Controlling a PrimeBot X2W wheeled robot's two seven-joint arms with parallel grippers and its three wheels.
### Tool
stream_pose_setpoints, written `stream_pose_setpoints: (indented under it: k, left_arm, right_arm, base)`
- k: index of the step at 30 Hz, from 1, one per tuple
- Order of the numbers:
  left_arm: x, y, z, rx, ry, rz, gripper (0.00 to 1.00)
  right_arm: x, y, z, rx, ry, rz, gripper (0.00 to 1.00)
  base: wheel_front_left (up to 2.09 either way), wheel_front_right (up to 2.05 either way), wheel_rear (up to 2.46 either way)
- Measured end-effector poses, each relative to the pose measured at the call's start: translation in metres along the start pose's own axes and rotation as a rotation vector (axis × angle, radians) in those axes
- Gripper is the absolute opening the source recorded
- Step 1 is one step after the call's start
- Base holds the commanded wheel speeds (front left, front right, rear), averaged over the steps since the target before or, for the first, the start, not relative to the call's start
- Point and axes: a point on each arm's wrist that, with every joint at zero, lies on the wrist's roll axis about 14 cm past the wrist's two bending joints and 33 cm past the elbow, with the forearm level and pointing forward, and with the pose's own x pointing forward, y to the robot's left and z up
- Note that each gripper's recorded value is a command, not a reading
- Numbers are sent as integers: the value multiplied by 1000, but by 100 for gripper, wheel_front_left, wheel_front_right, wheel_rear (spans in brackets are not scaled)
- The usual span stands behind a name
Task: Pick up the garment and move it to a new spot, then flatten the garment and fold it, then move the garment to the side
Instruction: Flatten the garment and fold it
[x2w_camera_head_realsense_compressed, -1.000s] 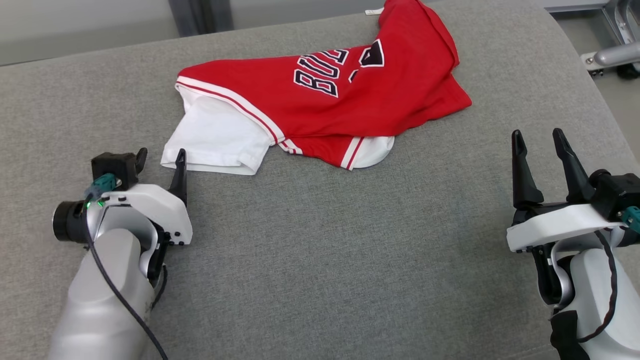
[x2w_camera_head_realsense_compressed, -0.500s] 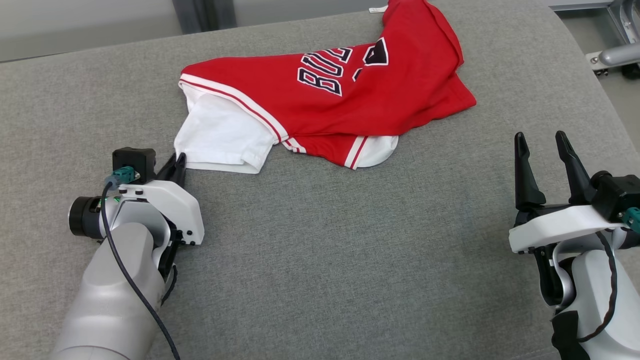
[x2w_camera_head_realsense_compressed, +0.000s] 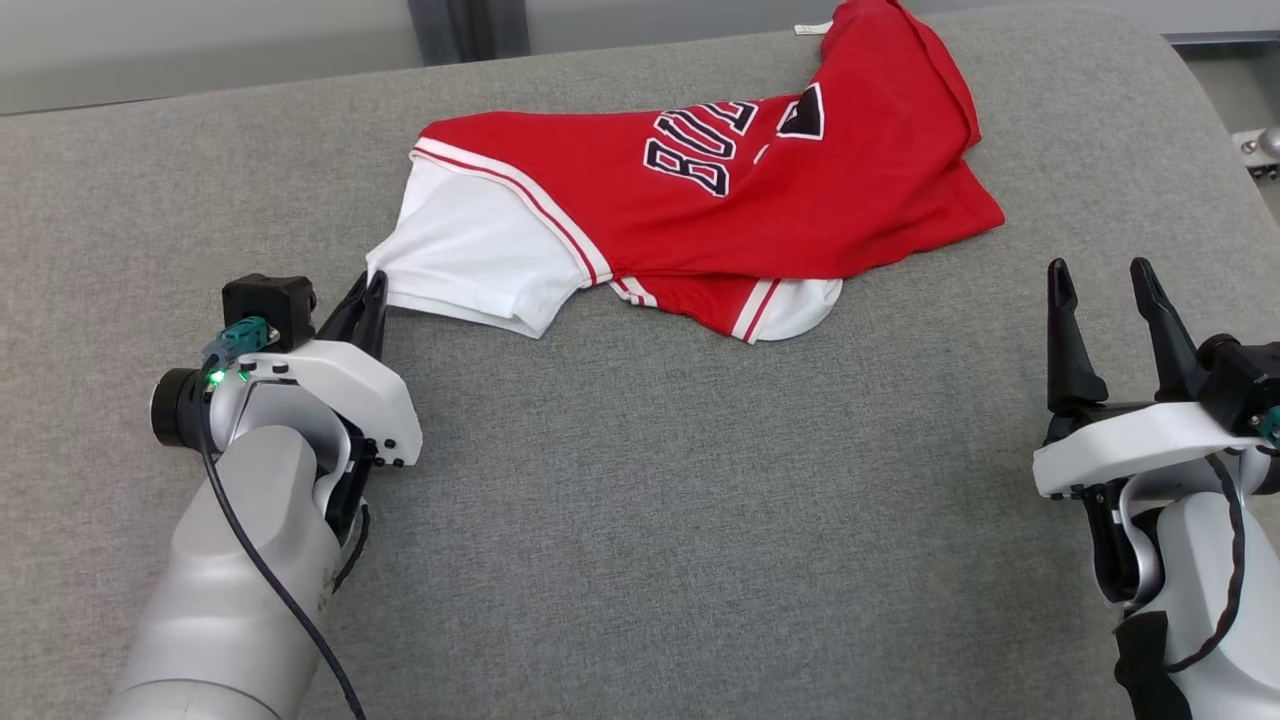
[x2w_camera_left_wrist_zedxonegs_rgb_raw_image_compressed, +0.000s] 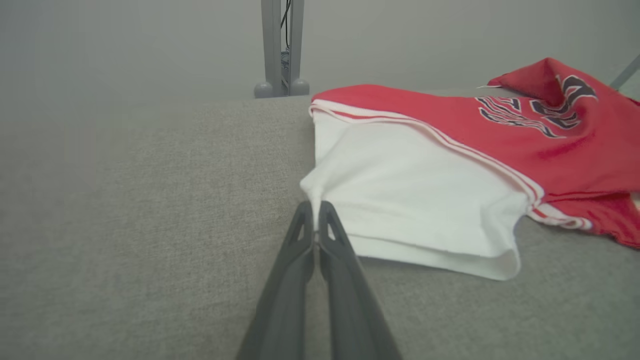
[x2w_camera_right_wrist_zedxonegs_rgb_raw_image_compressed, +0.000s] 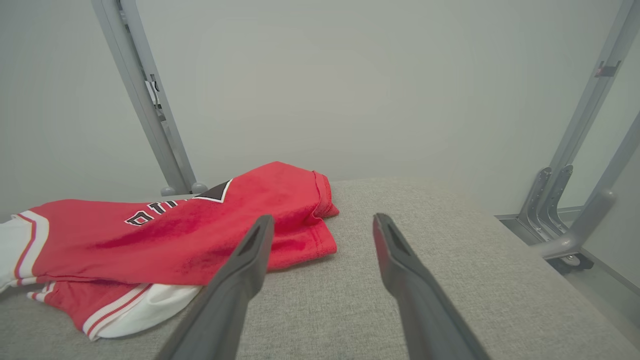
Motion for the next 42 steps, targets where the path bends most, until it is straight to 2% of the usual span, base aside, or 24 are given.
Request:
stream_pose_setpoints:
  k: [6, 14, 19, 32, 42]
  left_arm:
    - [-4, 3, 30, -8, -98, 6, 0]
    - [-18, 11, 29, -18, -128, 26, 0]
    - [-26, 27, 29, -13, -148, 77, 0]
    - [-48, 60, 21, -10, -155, 167, 0]
    - [-48, 66, 12, -9, -138, 178, 0]
  right_arm:
    - [2, 5, 2, 5, -4, 11, 100]
    - [14, -4, -20, 33, 69, -18, 100]
    - [31, -1, -43, 52, 153, -18, 100]
    - [61, 52, -81, 81, 287, 96, 100]
    - [71, 68, -96, 84, 337, 139, 100]
  base:
    - [0, 0, 0]
    - [0, 0, 0]
    - [0, 0, 0]
    - [0, 0, 0]
    - [0, 0, 0]
